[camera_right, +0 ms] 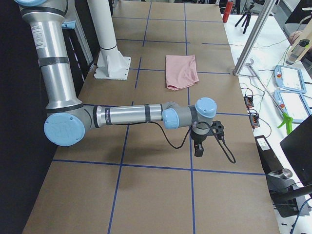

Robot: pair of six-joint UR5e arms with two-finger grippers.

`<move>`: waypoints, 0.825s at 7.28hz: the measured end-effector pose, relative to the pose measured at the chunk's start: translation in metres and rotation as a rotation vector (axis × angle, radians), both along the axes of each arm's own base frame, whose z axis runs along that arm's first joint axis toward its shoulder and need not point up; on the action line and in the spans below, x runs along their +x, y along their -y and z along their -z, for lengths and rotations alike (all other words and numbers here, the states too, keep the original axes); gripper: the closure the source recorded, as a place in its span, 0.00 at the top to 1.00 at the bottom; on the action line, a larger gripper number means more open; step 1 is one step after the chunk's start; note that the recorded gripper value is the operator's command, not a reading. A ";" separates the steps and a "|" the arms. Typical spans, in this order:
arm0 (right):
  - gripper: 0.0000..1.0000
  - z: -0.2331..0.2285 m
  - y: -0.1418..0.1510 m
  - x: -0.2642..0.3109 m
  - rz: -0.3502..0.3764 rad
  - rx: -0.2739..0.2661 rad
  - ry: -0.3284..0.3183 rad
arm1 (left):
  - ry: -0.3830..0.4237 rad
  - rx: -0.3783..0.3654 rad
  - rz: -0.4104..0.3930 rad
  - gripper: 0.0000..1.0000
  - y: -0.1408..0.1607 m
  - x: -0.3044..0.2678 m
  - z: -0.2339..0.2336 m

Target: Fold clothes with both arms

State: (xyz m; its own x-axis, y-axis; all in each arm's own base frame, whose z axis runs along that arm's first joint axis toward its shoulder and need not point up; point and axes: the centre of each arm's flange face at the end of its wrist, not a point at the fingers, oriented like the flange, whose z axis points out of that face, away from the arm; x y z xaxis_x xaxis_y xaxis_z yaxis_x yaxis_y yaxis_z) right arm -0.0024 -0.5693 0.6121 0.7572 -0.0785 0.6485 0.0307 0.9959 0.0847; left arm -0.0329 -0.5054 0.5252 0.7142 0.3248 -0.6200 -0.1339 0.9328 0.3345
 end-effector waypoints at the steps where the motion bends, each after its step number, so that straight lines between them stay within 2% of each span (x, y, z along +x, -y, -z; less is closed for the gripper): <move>1: 1.00 -0.010 -0.010 0.004 -0.002 -0.012 0.002 | 0.010 -0.064 0.013 1.00 -0.017 -0.007 -0.025; 2: 1.00 -0.015 -0.015 0.006 -0.001 -0.022 0.010 | 0.009 -0.119 0.050 1.00 -0.022 -0.013 -0.040; 4: 1.00 -0.017 -0.022 0.006 -0.001 -0.027 0.023 | -0.006 -0.184 0.115 1.00 -0.028 -0.034 -0.056; 6: 1.00 -0.021 -0.033 0.008 -0.001 -0.032 0.022 | -0.029 -0.241 0.128 1.00 -0.032 -0.038 -0.087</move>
State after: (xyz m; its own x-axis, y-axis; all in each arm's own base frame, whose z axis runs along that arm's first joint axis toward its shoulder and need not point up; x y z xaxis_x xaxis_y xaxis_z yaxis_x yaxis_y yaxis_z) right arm 0.0052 -0.5367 0.6328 0.7426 -0.0568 0.6673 0.0281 0.9982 0.0537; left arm -0.0713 -0.4731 0.6122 0.7205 0.0738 -0.6895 -0.0032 0.9947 0.1032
